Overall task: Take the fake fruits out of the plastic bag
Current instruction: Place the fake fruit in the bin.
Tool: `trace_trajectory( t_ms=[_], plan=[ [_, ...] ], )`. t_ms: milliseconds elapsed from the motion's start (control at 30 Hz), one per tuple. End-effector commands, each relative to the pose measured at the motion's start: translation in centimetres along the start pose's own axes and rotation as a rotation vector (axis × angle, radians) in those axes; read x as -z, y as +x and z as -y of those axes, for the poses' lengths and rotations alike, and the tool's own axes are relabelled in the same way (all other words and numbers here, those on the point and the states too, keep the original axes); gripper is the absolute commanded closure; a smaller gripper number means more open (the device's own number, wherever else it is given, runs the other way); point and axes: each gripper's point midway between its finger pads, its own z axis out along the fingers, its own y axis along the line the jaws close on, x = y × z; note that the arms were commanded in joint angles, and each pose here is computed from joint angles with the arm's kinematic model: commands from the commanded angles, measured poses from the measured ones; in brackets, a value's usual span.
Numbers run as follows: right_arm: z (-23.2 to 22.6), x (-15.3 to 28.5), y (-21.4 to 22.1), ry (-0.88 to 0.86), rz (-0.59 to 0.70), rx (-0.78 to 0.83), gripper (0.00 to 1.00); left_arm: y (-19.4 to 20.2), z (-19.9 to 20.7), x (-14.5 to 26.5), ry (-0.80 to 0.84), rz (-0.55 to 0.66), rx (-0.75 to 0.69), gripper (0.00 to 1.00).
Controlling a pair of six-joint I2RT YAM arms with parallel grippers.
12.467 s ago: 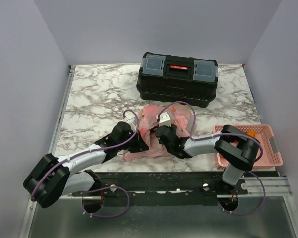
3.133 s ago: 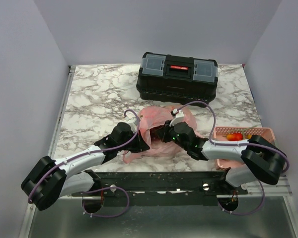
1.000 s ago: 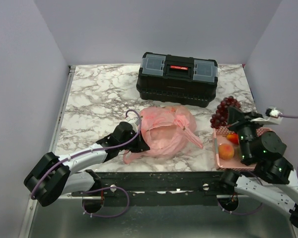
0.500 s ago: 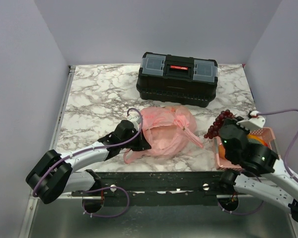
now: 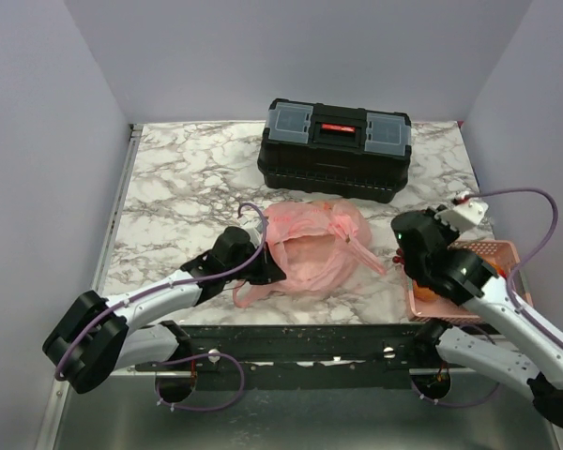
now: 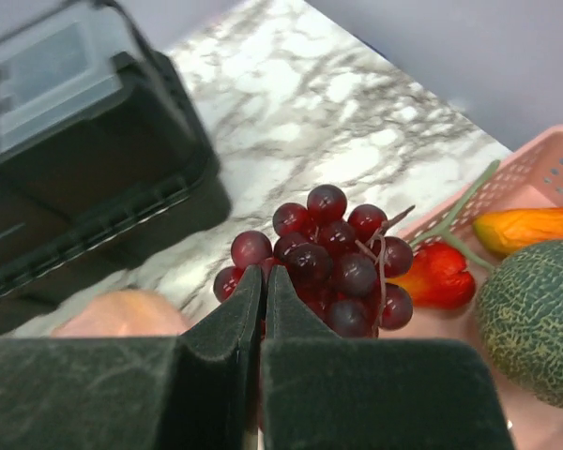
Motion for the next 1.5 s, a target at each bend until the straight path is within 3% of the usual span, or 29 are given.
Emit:
trace_trajectory(
  t_ms=[0, 133, 433, 600, 733, 1000, 1200, 1467],
  plan=[
    [-1.4, -5.4, -0.5, 0.032, -0.071, 0.061, 0.99, 0.2, 0.3, 0.2, 0.023, 0.001, -0.012, 1.00],
    [1.8, -9.5, 0.5, 0.078, -0.217, -0.007, 0.99, 0.2, 0.4, 0.5, 0.027, 0.010, -0.016, 1.00],
    [3.9, -5.8, -4.1, 0.069, -0.103, -0.123, 0.99, 0.0, 0.6, 0.3, 0.029, 0.004, -0.022, 1.00],
    [6.4, -3.4, -4.5, 0.120, -0.085, -0.175, 0.99, 0.0, 0.5, 0.1, 0.024, -0.006, -0.027, 1.00],
    [7.9, -2.7, -2.9, 0.167, -0.111, -0.170, 0.99, 0.2, 0.4, 0.0, 0.022, -0.013, -0.025, 1.00],
    [6.4, -3.0, -2.3, 0.115, -0.144, -0.234, 0.99, 0.5, 0.1, -0.2, 0.016, -0.025, -0.024, 1.00],
    [7.7, -3.9, 3.3, 0.216, -0.239, -0.306, 0.99, 0.2, 0.3, -0.2, 0.015, -0.020, -0.025, 1.00],
    [9.2, -3.8, 5.7, 0.268, -0.213, -0.437, 0.96, 0.5, 0.0, -0.1, 0.012, -0.024, -0.027, 1.00]
  ],
)
